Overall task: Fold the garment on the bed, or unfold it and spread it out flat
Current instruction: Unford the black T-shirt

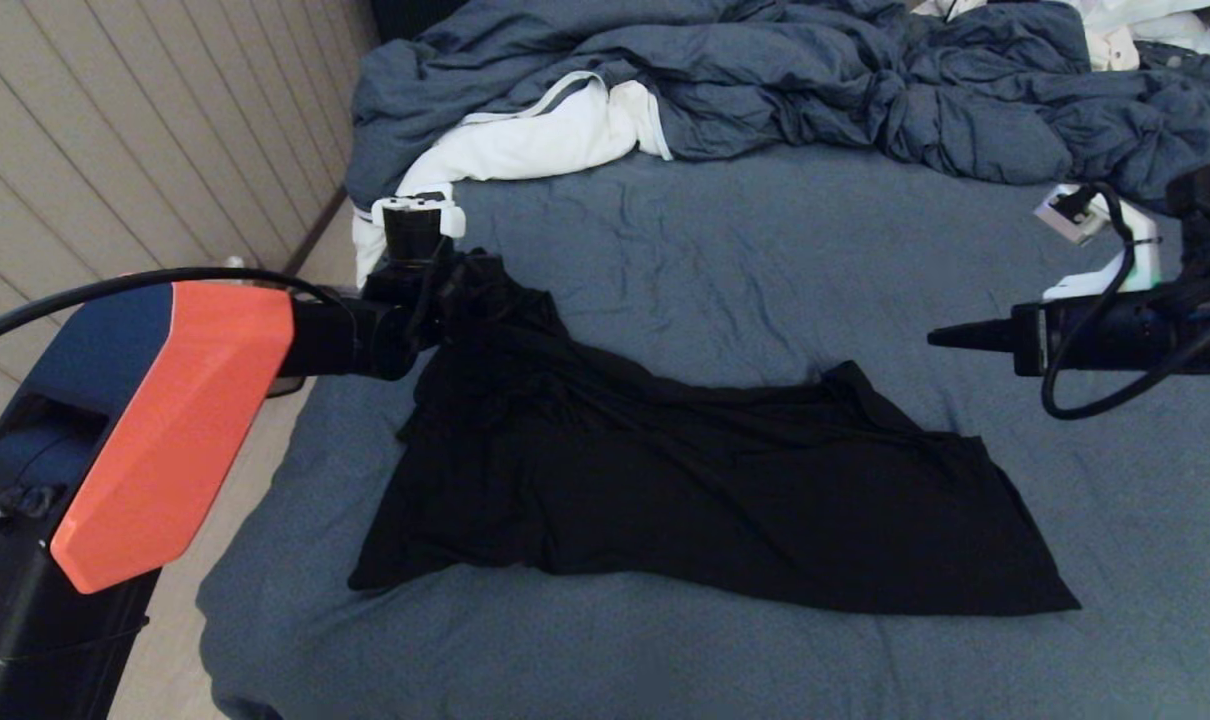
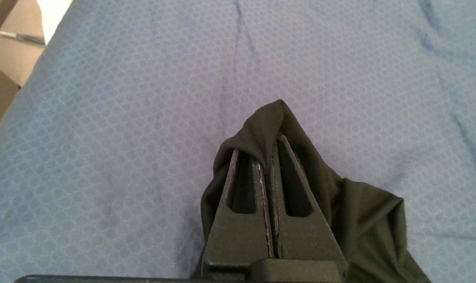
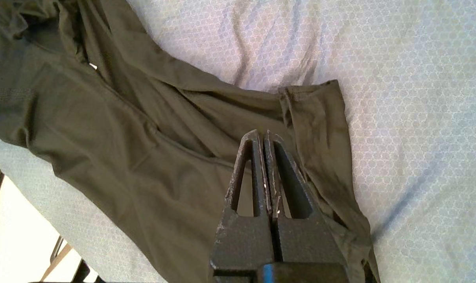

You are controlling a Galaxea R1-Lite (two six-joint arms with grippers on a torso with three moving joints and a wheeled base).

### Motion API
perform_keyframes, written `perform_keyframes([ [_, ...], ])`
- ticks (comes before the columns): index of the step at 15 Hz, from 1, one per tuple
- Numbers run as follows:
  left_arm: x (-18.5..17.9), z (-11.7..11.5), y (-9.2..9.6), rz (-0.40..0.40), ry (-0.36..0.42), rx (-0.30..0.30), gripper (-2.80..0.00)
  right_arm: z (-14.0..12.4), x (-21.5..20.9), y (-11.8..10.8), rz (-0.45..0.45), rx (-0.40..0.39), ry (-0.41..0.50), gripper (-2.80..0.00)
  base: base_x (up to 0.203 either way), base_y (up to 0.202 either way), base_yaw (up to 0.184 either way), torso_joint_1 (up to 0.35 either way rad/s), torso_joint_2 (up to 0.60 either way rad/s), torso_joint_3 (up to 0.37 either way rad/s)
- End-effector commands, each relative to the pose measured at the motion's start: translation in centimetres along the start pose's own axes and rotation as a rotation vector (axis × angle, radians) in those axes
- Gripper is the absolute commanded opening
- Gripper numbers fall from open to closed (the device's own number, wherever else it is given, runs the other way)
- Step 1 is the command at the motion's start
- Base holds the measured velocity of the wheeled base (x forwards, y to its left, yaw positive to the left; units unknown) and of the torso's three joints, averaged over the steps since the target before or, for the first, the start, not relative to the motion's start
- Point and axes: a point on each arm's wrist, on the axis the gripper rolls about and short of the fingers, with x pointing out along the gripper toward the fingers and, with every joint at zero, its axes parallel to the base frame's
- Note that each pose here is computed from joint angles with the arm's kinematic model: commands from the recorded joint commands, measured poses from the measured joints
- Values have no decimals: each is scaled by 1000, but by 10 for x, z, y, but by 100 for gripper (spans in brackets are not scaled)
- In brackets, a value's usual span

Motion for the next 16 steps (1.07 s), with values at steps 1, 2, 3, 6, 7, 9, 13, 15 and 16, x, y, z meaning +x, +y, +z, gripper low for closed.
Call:
perform_keyframes([
  [1, 0, 2, 0, 11, -8, 1, -280, 1, 0, 0, 3, -3, -3, -280, 0, 0, 0, 0, 0, 0],
  [2, -1, 5, -1, 13, -17, -1, -280, 1, 0, 0, 3, -3, -3, -280, 0, 0, 0, 0, 0, 0],
  [3, -3, 8, -1, 10, -17, -2, 0, 1, -1, 1, 3, -3, -3, -280, 0, 0, 0, 0, 0, 0],
  [6, -9, 20, -2, 10, -38, -9, 0, 1, -1, 1, 4, -5, -5, -280, 0, 0, 0, 0, 0, 0],
  [7, -11, 25, -2, 19, -45, -9, 0, 1, -2, 1, 3, -6, -7, -280, 0, 0, 0, 0, 0, 0],
  [9, -14, 29, -2, 26, -51, -12, 0, 1, -2, 2, 3, -6, -6, -280, 0, 0, 0, 0, 0, 0],
  [13, -26, 49, -1, 71, -96, -39, 0, 3, -5, 3, 2, -10, -12, -280, 0, 0, 0, 0, 0, 0],
  [15, -40, 54, -3, 66, -62, -65, 0, 3, -5, 3, 2, -11, -13, -280, 0, 0, 0, 0, 0, 0],
  [16, -49, 52, -4, 63, -14, -66, 0, 3, -5, 3, 3, -11, -14, -280, 0, 0, 0, 0, 0, 0],
])
